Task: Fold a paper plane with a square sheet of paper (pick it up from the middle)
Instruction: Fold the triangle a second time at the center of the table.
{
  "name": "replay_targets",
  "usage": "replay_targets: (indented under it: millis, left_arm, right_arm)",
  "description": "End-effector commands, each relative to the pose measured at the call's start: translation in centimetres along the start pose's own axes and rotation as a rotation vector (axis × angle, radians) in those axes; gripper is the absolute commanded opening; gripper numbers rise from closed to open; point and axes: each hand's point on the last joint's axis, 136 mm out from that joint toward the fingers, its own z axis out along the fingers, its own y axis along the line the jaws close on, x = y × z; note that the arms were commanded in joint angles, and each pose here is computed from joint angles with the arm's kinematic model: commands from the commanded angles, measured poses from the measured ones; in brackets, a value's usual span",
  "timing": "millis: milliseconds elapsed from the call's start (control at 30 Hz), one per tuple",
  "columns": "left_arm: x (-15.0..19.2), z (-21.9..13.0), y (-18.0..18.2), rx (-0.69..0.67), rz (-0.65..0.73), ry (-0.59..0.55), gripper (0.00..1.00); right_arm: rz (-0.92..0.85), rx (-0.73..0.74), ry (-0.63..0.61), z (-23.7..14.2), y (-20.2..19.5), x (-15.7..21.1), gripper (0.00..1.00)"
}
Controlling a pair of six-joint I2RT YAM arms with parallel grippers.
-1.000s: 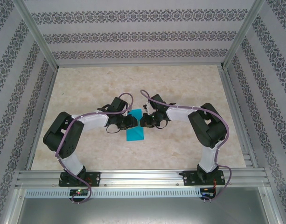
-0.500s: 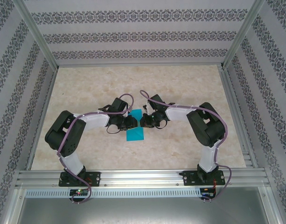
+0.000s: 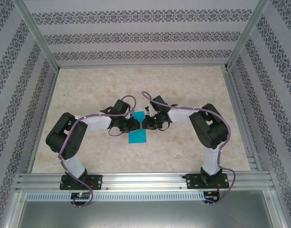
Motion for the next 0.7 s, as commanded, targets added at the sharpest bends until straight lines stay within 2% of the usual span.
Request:
replay_targets:
  millis: [0, 667]
  left_arm:
    - [0.2, 0.5, -0.4, 0.007, 0.004, 0.004, 0.25]
    - [1.0, 1.1, 1.4, -0.046, -0.027, 0.031, 0.22]
  right_arm:
    - [-0.035, 0.011, -0.013, 0.4, 0.2, -0.7, 0.12]
    - [-0.008, 0.051, 0.012, 1.0, -0.8, -0.3, 0.11]
